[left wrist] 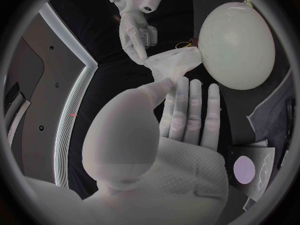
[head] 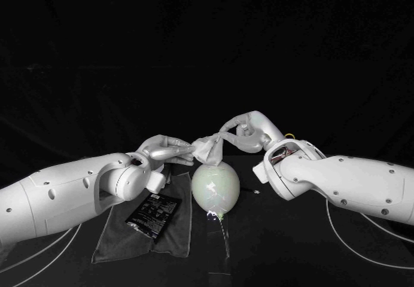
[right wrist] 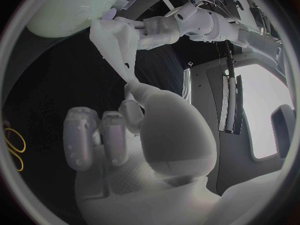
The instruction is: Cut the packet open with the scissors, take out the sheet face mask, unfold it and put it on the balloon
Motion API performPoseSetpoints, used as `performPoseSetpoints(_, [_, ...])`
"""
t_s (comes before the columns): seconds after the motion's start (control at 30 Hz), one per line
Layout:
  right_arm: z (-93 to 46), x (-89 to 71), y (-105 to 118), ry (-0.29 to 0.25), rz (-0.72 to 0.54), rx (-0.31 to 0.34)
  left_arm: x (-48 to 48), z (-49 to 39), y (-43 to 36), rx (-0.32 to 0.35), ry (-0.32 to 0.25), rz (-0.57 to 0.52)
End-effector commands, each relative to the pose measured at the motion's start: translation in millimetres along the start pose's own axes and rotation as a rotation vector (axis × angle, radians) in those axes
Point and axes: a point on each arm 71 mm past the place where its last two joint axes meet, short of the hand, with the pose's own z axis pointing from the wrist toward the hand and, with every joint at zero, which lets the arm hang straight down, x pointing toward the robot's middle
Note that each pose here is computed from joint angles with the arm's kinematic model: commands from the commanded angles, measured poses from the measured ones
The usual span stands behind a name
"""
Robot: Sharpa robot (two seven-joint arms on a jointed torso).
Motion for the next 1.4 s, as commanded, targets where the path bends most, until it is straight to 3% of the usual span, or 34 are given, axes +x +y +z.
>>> performPoseSetpoints(0.03, [0.5, -0.9, 0.6, 0.001, -0.009, -0.009, 0.9, 0.3, -1.9, 0.014, 0.002, -0.012])
performPoseSetpoints(1.4, [1.9, -5.0, -4.0, -0.008, -0.021, 0.001, 1.6, 0.0, -1.2, 0.007, 0.031, -0.023])
